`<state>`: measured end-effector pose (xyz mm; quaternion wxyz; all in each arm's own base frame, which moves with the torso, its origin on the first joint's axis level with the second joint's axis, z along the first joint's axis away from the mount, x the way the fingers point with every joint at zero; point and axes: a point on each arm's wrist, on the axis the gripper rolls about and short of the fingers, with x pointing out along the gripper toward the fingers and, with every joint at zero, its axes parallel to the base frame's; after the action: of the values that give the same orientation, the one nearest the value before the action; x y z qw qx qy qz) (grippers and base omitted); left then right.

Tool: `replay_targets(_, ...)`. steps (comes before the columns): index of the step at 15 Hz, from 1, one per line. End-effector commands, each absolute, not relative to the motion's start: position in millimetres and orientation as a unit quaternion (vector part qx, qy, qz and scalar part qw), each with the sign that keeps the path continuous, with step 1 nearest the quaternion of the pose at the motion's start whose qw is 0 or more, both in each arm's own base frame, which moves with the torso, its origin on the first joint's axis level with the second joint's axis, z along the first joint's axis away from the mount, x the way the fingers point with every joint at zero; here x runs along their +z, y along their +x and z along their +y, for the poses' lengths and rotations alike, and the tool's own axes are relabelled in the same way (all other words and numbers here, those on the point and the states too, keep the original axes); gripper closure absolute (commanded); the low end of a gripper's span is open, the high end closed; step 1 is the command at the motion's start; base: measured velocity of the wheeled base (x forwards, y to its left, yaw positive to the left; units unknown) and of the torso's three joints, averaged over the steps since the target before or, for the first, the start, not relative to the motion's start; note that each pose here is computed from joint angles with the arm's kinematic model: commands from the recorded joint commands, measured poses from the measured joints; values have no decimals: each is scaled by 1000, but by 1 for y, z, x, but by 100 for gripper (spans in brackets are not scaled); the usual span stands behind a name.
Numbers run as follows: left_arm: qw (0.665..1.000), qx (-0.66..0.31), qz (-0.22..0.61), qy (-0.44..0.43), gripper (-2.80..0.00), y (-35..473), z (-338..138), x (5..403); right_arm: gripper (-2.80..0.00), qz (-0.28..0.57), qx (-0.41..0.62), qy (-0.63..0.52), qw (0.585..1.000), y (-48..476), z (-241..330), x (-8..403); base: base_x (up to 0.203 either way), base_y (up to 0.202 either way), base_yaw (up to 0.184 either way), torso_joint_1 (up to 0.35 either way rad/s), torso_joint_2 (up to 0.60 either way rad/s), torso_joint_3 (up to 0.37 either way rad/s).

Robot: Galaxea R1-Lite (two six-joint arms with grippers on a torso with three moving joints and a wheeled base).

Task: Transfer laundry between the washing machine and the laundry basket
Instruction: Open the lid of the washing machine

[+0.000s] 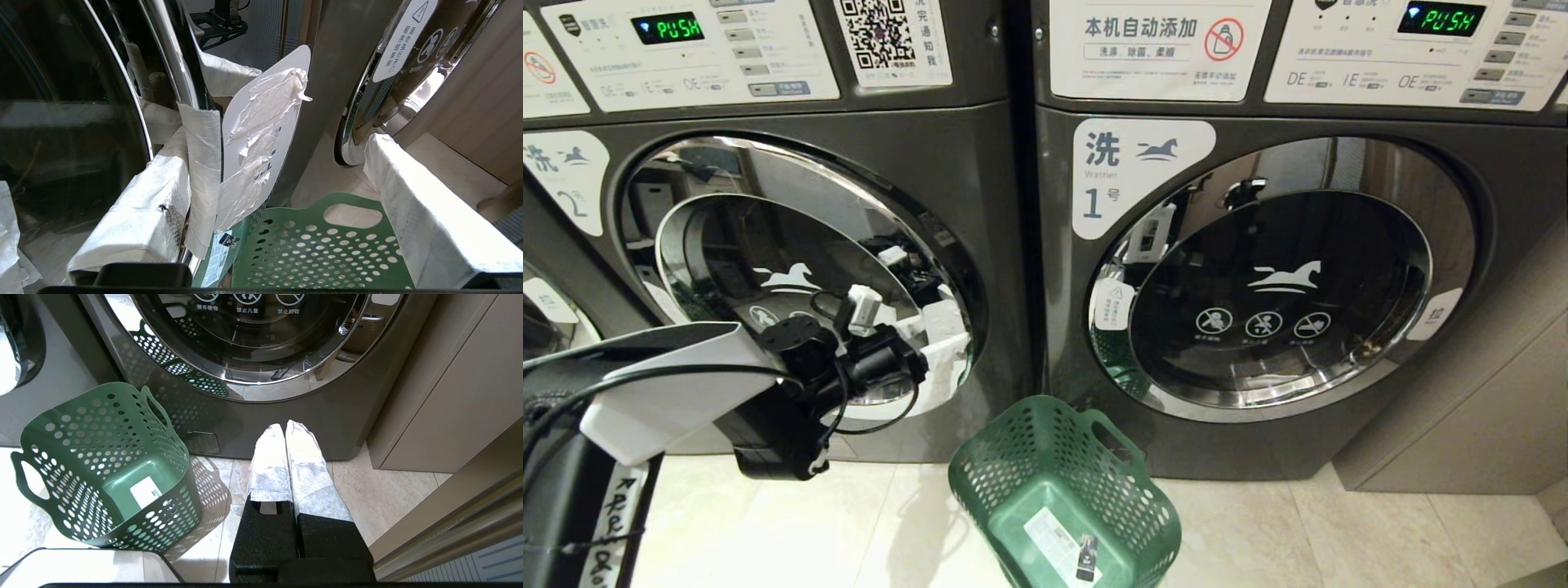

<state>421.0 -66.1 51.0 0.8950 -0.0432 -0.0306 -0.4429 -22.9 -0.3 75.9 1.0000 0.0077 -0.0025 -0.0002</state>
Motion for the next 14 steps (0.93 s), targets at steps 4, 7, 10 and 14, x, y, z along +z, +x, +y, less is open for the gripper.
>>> replay_targets(4,909,-413,-17,-53,-280,426,-36,40,0,-2,0,8,1000,-23,0,76,0,0,0,0,0,0)
replay_targets(7,921,-385,-17,-57,-280,428,-11,39,0,-2,0,8,1000,-23,0,76,0,0,0,0,0,0)
replay_targets(10,940,-338,-39,-36,-280,425,31,53,0,-2,0,8,1000,-23,0,76,0,0,0,0,0,0)
replay_targets(14,949,-297,-102,3,-280,386,62,130,0,-2,0,8,1000,-23,0,76,0,0,0,0,0,0)
